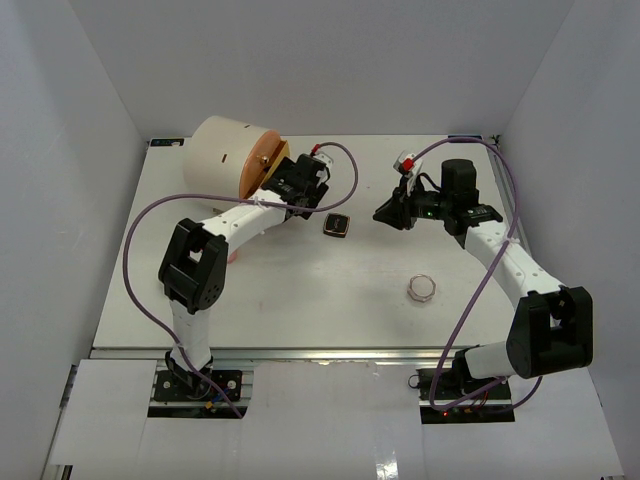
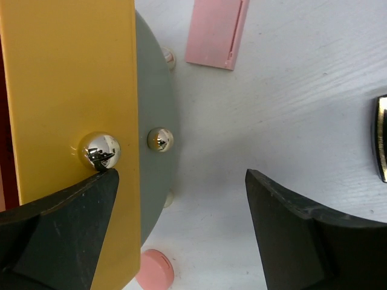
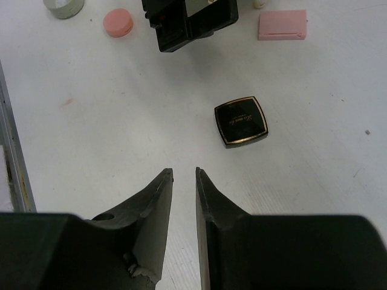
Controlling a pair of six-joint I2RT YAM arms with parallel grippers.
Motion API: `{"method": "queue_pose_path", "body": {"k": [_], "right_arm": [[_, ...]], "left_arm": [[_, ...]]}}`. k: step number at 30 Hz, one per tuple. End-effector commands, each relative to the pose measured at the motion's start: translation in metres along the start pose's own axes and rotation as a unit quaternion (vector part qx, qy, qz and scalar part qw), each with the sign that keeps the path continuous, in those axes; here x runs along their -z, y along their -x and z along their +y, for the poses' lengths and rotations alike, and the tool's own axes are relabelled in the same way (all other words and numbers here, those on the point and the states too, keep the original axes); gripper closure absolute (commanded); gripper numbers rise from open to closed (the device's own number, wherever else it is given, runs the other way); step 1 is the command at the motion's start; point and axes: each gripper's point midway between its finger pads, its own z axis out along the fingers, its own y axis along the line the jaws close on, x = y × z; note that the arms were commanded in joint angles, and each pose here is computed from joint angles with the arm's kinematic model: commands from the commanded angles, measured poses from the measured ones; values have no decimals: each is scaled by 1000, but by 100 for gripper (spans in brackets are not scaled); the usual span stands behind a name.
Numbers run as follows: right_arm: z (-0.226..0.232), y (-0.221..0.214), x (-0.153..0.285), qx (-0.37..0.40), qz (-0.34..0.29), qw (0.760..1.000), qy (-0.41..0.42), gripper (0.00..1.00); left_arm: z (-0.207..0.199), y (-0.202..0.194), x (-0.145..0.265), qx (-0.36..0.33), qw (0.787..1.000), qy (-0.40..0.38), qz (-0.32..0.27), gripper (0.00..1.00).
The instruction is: Organize the makeup
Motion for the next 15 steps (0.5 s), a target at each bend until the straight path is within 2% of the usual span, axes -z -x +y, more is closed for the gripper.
{"method": "queue_pose_path", "body": {"k": [1, 11, 15], "right_arm": [[-1, 8, 4, 10, -17, 1000, 5, 71], [-5, 8, 7, 5, -20, 1000, 3, 71], [-5, 8, 8, 5, -21, 1000, 3, 71]], "left_arm": [[45, 15, 1, 28, 998, 63, -10, 2], [76, 13, 2, 53, 995, 89, -8, 2], [60, 25, 14, 68, 996, 43, -35, 3]]}}
